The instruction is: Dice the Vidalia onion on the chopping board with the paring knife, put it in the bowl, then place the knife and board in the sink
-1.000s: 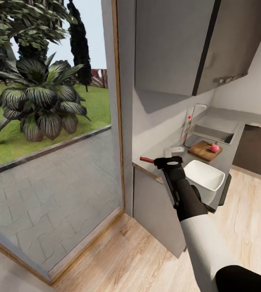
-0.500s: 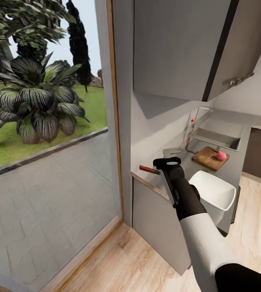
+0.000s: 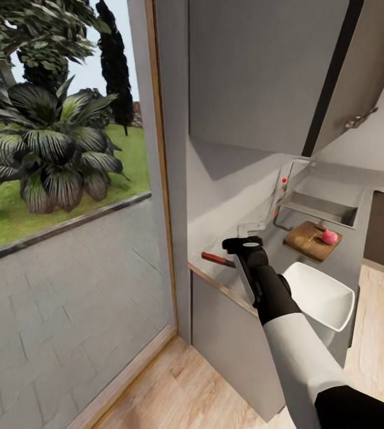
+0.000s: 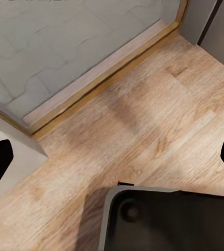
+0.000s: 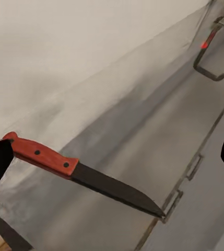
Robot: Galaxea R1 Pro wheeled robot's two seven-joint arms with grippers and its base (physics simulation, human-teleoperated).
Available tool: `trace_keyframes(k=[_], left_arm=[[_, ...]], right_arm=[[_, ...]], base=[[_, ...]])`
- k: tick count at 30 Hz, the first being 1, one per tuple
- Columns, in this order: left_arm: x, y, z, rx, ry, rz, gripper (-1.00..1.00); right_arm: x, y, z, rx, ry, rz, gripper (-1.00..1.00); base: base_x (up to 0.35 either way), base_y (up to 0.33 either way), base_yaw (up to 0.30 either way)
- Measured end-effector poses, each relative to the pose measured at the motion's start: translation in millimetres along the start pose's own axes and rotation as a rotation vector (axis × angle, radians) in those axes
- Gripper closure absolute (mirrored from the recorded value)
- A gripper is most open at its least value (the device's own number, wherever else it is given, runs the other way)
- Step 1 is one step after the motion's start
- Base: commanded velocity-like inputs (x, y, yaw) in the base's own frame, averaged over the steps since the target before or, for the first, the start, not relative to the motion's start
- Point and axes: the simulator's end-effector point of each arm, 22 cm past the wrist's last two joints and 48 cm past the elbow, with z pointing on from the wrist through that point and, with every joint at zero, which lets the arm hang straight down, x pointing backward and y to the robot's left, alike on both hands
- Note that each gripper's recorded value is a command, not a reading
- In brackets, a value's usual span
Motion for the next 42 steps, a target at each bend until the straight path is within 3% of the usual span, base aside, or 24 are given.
trace_keyframes(k=[20, 27, 42], left_arm=[[2.0, -0.2, -0.7, 0.000, 0.005, 0.000, -1.00], [3.0, -0.4, -0.9, 0.001, 0.007, -0.001, -1.00], [2.5, -0.5, -0.7, 0.001, 0.006, 0.000, -1.00]], right_arm=[[21.7, 10.1, 11.4, -0.023, 0.023, 0.012, -1.00], [45.8, 18.3, 24.2, -0.032, 0.029, 0.009, -1.00], [64.9, 28.2, 31.9, -0.058, 0.036, 0.044, -1.00]], base=[[0.192, 0.007, 0.000], [0.108, -0.003, 0.000], [0.035, 0.000, 0.000]])
